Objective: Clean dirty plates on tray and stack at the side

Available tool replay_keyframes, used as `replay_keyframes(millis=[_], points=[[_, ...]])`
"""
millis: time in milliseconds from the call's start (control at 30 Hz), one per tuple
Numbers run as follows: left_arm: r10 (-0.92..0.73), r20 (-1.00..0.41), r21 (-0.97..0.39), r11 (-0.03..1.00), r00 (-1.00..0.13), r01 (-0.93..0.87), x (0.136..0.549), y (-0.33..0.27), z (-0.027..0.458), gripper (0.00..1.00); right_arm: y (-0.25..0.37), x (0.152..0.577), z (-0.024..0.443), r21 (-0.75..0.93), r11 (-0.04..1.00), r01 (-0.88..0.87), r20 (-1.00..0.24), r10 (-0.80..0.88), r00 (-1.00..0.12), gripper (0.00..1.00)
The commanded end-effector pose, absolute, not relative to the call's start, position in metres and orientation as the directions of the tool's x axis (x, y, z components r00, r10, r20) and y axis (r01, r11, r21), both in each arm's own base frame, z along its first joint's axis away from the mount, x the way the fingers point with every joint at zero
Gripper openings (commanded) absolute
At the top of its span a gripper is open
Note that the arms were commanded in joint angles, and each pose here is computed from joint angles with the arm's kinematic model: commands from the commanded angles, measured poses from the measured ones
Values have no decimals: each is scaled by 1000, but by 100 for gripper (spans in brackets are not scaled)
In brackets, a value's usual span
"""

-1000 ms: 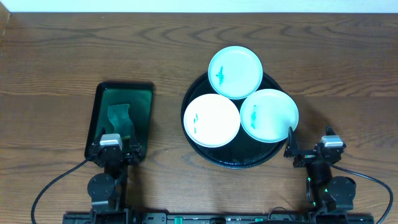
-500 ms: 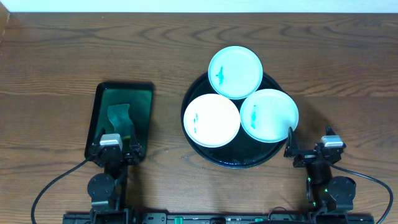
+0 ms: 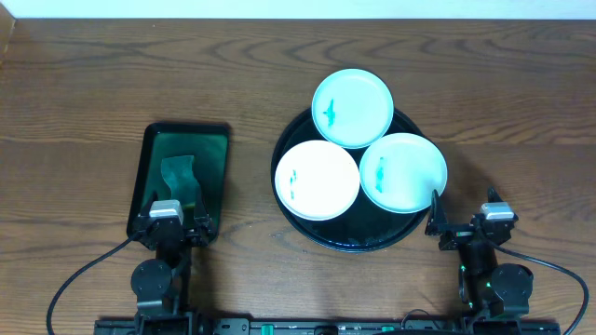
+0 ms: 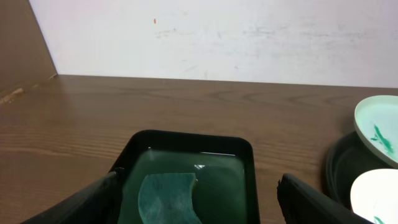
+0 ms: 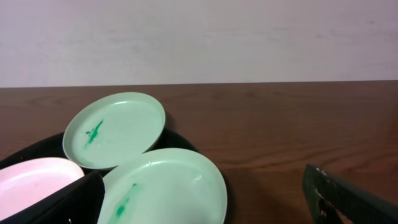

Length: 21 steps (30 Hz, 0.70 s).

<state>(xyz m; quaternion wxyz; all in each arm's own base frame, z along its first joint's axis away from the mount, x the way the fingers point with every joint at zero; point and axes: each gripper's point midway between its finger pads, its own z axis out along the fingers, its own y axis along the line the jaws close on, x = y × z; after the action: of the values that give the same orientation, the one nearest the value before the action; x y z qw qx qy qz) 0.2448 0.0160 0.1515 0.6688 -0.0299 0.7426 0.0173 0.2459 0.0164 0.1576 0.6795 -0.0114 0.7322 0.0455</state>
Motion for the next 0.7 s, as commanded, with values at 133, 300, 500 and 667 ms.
replay_keyframes(millis=[133,300,500,667], points=[[-129,-981,-139,988,-144,63,244,-10,142,81,18,246,157,40,996,-86,-997,33,-76,99],[-334,-924,-382,833,-187,400,229,-71,169,81,18,246,157,40,996,-86,-997,33,-76,99],[-422,-884,-201,732,201,652,190,-88,286,81,18,246,157,40,996,-86,-997,33,-76,99],[-475,-790,-247,826,389,507,187,-49,339,81,18,246,157,40,996,-86,-997,33,-76,99]])
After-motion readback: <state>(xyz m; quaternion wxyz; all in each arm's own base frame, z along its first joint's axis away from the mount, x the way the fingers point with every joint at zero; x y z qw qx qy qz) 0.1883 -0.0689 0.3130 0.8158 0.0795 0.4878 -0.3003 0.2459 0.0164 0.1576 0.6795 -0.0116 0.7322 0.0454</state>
